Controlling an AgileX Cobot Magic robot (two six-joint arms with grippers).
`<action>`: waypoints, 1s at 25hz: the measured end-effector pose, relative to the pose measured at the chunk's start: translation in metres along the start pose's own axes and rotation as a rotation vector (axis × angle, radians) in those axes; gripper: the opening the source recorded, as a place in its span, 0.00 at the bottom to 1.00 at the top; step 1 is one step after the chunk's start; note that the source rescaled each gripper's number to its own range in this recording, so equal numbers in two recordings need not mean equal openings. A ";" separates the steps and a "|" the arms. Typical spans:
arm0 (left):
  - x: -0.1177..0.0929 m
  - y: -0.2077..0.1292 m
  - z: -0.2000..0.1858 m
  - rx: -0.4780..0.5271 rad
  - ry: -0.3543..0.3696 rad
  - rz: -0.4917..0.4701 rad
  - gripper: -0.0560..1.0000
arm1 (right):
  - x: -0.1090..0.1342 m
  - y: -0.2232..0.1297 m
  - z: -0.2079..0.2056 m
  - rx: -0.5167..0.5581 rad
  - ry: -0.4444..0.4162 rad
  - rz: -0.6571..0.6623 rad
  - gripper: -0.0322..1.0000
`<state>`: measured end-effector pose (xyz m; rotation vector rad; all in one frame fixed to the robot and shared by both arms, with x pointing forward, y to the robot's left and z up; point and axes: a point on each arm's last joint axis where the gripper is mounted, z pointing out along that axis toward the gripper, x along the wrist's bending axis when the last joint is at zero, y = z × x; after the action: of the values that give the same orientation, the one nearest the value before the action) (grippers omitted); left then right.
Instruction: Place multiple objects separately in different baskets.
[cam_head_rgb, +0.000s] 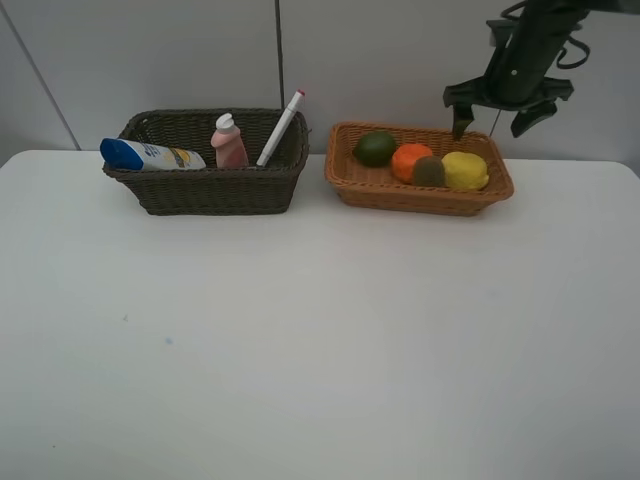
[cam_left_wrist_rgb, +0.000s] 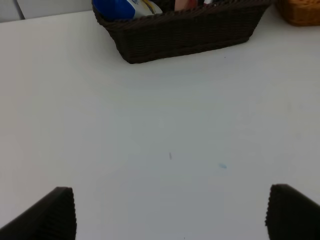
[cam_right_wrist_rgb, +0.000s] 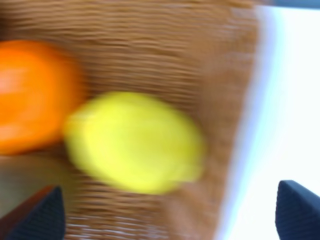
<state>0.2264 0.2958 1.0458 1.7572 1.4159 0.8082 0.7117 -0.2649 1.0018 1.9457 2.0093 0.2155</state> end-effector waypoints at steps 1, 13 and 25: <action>0.000 0.000 0.000 0.000 0.000 0.000 1.00 | -0.017 -0.001 -0.002 0.017 -0.006 0.036 1.00; 0.000 0.000 0.000 0.000 0.000 0.000 1.00 | -0.087 -0.138 -0.116 0.078 -0.014 0.230 1.00; 0.000 0.000 0.000 0.000 0.000 0.000 1.00 | -0.059 -0.354 -0.219 -0.512 -0.050 0.264 1.00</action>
<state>0.2264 0.2958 1.0458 1.7572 1.4159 0.8082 0.3050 -0.3159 1.0948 1.8399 1.4690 0.6656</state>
